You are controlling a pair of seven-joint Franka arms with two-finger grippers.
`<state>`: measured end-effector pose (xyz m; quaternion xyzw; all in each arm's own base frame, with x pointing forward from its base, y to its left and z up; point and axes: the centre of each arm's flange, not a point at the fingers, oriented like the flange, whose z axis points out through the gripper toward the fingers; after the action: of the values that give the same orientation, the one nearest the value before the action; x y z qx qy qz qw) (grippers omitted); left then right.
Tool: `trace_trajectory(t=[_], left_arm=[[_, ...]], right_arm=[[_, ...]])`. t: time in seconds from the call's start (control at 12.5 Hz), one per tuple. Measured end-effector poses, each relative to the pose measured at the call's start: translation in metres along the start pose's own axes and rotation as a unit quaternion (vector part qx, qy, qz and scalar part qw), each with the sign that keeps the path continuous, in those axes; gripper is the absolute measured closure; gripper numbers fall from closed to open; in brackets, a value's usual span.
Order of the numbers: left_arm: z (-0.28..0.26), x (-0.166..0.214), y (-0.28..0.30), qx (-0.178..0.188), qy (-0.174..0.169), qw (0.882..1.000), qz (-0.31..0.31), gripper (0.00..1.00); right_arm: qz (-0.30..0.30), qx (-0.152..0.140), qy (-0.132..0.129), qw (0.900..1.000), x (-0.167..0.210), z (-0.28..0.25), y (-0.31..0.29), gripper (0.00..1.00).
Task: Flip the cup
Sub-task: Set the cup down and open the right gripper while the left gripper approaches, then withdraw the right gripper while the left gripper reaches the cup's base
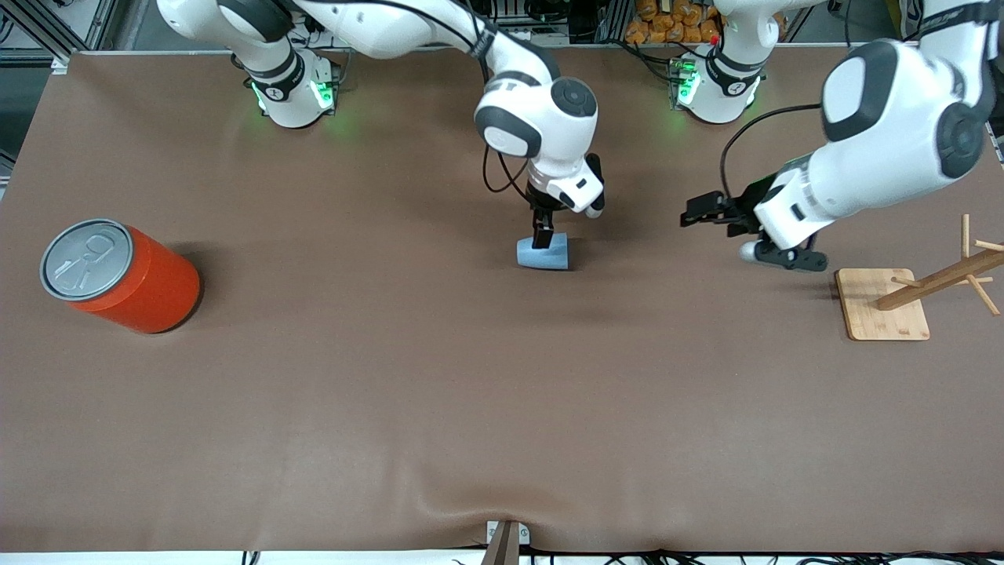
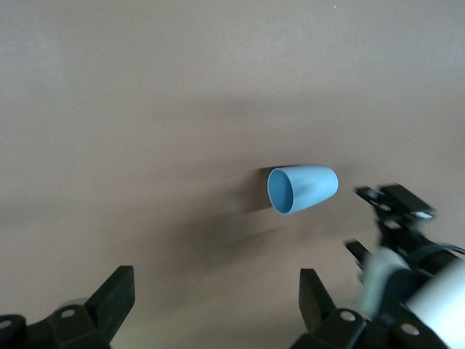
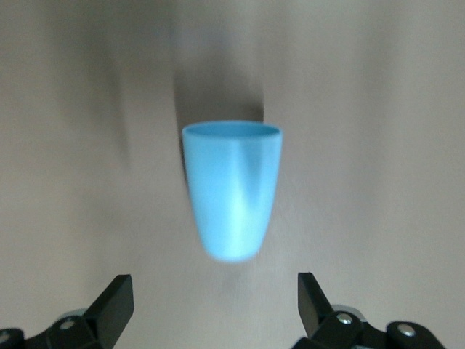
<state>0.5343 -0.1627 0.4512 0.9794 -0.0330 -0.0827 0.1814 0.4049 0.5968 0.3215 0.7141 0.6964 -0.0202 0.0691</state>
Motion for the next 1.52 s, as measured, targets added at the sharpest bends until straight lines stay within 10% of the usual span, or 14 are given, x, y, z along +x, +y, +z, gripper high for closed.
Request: trace_trajectory(t=[0.72,1.52], left_arm=[[0.103,0.022,-0.034,-0.121,-0.059,0.99,-0.046,0.0],[0.211,0.032,-0.045,-0.228,-0.061,0.968,-0.083,0.0]], right_arm=[[0.19,0.052,-0.014,0.98,-0.195,-0.159,0.136,0.0],[0.471,0.02,0.007,0.882,-0.525,-0.205,0.272,0.0]])
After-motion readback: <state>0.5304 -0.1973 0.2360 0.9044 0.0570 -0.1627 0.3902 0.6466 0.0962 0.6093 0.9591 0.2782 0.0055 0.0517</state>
